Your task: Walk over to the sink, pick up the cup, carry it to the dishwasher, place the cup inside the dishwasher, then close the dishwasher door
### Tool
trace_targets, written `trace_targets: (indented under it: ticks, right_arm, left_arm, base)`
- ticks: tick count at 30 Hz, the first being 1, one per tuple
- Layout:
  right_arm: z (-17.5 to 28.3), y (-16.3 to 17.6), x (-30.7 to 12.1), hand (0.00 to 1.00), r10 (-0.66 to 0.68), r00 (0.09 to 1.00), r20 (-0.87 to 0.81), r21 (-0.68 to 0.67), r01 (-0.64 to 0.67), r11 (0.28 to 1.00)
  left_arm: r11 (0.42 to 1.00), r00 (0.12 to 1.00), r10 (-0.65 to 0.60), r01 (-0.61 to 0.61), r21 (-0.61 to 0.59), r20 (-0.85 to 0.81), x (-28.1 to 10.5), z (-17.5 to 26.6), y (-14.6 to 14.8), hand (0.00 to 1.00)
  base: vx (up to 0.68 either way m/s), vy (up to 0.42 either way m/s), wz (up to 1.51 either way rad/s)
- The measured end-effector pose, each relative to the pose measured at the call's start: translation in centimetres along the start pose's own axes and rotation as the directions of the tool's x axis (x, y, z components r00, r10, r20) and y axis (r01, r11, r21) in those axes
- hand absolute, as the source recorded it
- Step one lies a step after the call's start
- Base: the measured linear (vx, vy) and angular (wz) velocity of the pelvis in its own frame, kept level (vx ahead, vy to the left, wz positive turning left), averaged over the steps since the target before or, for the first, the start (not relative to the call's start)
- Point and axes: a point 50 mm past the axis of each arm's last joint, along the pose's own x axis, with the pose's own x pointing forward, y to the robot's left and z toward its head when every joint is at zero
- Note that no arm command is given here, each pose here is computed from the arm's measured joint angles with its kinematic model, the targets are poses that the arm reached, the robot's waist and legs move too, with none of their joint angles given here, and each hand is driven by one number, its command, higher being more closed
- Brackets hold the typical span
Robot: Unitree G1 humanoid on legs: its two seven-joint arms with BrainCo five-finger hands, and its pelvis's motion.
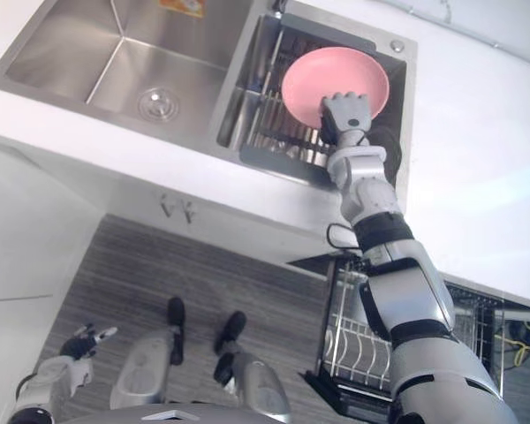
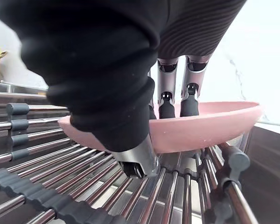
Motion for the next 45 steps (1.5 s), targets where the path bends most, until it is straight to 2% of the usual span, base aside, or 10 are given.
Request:
trace_targets:
  ticks: [16,28,34,40,45]
  right_arm:
    - [-0.6,0.3,-1.2,1.00,-0.045,0.999,-0.027,0.064,0.046,0.997]
    - [-3.1,0.1,-3.3,1.00,-0.111,0.982,-0.153,0.218,0.143,0.966]
    - [-3.8,-0.6,-4.7,1.00,-0.159,0.974,-0.163,0.258,0.198,0.946]
    - [-5.8,-1.0,-6.7,1.00,-0.182,0.956,-0.232,0.244,0.238,0.940]
    - [-5.0,-0.6,-6.7,1.00,-0.178,0.963,-0.202,0.265,0.229,0.937]
  left_arm:
    - [1.000,1.000,0.016,-0.016,0.001,0.003,-0.3,-0.6,0.3,0.00]
    - [0.999,0.998,0.032,-0.030,0.037,-0.053,-0.9,-2.9,0.5,0.00]
    - [0.995,0.996,0.019,-0.011,0.097,-0.086,-1.3,-4.1,0.1,0.00]
    - [0.983,0.996,-0.051,0.063,0.171,-0.074,-0.8,-3.1,-1.0,0.00]
    - [0.990,0.996,-0.035,0.046,0.130,-0.079,-0.5,-3.1,-1.5,0.00]
  base:
    - [0.03,0.042,-0.02]
    - [0.02,0.045,-0.07]
    - [-0.01,0.038,-0.48]
    - [-0.05,0.054,-0.67]
    - [-0.07,-0.018,-1.50]
